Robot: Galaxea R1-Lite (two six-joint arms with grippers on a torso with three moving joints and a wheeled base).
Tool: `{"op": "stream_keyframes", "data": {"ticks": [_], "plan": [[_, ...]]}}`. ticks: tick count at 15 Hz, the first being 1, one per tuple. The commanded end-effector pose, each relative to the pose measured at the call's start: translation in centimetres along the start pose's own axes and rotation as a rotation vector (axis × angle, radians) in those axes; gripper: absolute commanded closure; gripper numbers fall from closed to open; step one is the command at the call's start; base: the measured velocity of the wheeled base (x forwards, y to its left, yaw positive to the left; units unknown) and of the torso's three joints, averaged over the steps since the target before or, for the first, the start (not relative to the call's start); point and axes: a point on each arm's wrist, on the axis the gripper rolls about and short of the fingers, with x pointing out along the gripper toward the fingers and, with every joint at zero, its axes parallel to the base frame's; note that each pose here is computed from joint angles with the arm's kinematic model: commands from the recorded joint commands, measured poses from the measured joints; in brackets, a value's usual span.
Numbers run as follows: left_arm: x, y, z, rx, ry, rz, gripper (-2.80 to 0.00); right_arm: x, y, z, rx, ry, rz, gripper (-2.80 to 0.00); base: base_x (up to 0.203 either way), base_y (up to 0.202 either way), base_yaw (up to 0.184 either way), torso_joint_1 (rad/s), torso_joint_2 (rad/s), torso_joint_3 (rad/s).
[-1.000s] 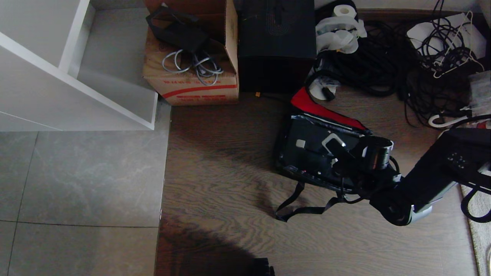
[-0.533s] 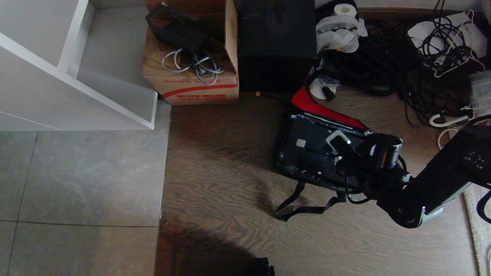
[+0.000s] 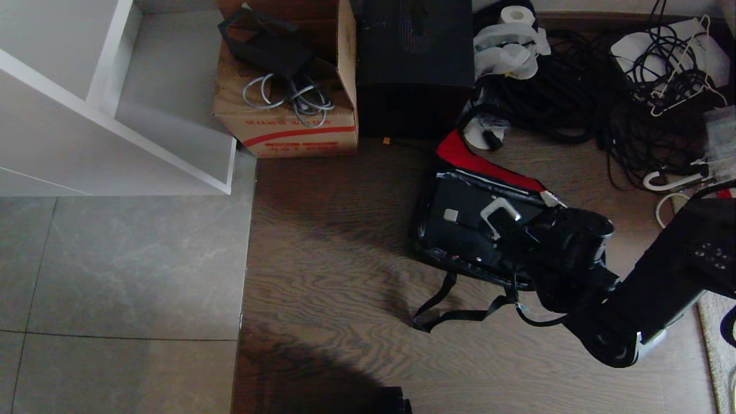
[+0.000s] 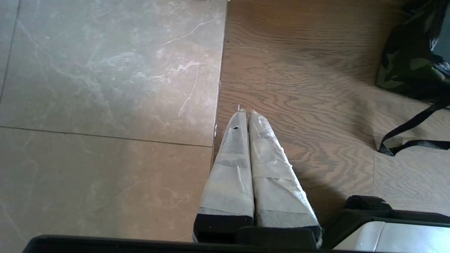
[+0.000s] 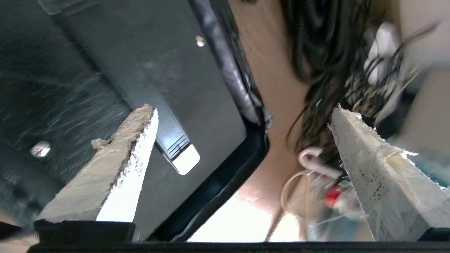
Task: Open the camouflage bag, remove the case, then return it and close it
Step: Grip the handle
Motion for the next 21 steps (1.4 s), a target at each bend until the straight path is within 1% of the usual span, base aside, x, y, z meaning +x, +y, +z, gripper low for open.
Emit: {"op": "stream_keyframes", "data": {"ticks": [1,3,4,5,6,7,8,9,10,12,14,15,17,18,20,21], "plan": [[0.1,0.0,-0.3,0.001,0.008,0.001,0.00,-1.1,0.8,-0.7,-0.064,0.005,0.026,-2.80,0.000,0.000,0.000,0.000,0.00,0.000],[0.1,0.0,-0.3,0.001,0.010,0.001,0.00,-1.3,0.2,-0.5,-0.054,-0.001,0.010,-2.80,0.000,0.000,0.000,0.000,0.00,0.000],[0.1,0.0,-0.3,0.000,0.008,0.000,0.00,-1.1,-0.9,0.2,-0.040,-0.011,-0.021,-2.80,0.000,0.000,0.000,0.000,0.00,0.000],[0.1,0.0,-0.3,0.000,0.008,0.000,0.00,-0.9,-1.0,0.5,-0.056,0.007,0.001,-2.80,0.000,0.000,0.000,0.000,0.00,0.000],[0.1,0.0,-0.3,0.000,0.008,0.001,0.00,-0.7,-1.3,0.8,-0.055,0.015,0.008,-2.80,0.000,0.000,0.000,0.000,0.00,0.000],[0.1,0.0,-0.3,0.000,0.008,0.001,0.00,-0.3,-1.3,1.2,-0.039,0.039,0.040,-2.80,0.000,0.000,0.000,0.000,0.00,0.000],[0.1,0.0,-0.3,0.000,0.009,0.001,0.00,0.1,-0.8,1.2,-0.048,0.092,0.109,-2.80,0.000,0.000,0.000,0.000,0.00,0.000],[0.1,0.0,-0.3,0.000,0.008,0.001,0.00,0.7,-0.8,1.6,-0.029,0.129,0.147,-2.80,0.000,0.000,0.000,0.000,0.00,0.000],[0.1,0.0,-0.3,0.000,0.008,0.001,0.00,1.1,-0.7,1.9,-0.009,0.141,0.153,-2.80,0.000,0.000,0.000,0.000,0.00,0.000],[0.1,0.0,-0.3,0.000,0.008,0.001,0.00,1.8,0.5,1.6,0.000,0.126,0.125,-2.80,0.000,0.000,0.000,0.000,0.00,0.000],[0.1,0.0,-0.3,0.000,0.008,0.001,0.00,2.0,1.2,1.5,-0.065,0.108,0.104,-2.80,0.000,0.000,0.000,0.000,0.00,0.000],[0.1,0.0,-0.3,0.000,0.008,0.001,0.00,2.2,1.6,1.6,-0.094,0.094,0.072,-2.80,0.000,0.000,0.000,0.000,0.00,0.000],[0.1,0.0,-0.3,0.000,0.008,0.001,0.00,2.6,2.9,1.4,-0.182,0.060,-0.003,-2.80,0.000,0.000,0.000,0.000,0.00,0.000],[0.1,0.0,-0.3,0.000,0.009,0.000,0.00,2.8,3.5,1.1,-0.218,0.054,-0.017,-2.80,0.000,0.000,0.000,0.000,0.00,0.000],[0.1,0.0,-0.3,0.001,0.008,0.001,0.00,3.0,4.1,1.0,-0.248,0.055,-0.012,-2.80,0.000,0.000,0.000,0.000,0.00,0.000],[0.1,0.0,-0.3,0.000,0.008,0.000,0.00,2.9,3.8,1.1,-0.260,0.048,-0.014,-2.80,0.000,0.000,0.000,0.000,0.00,0.000]]}}
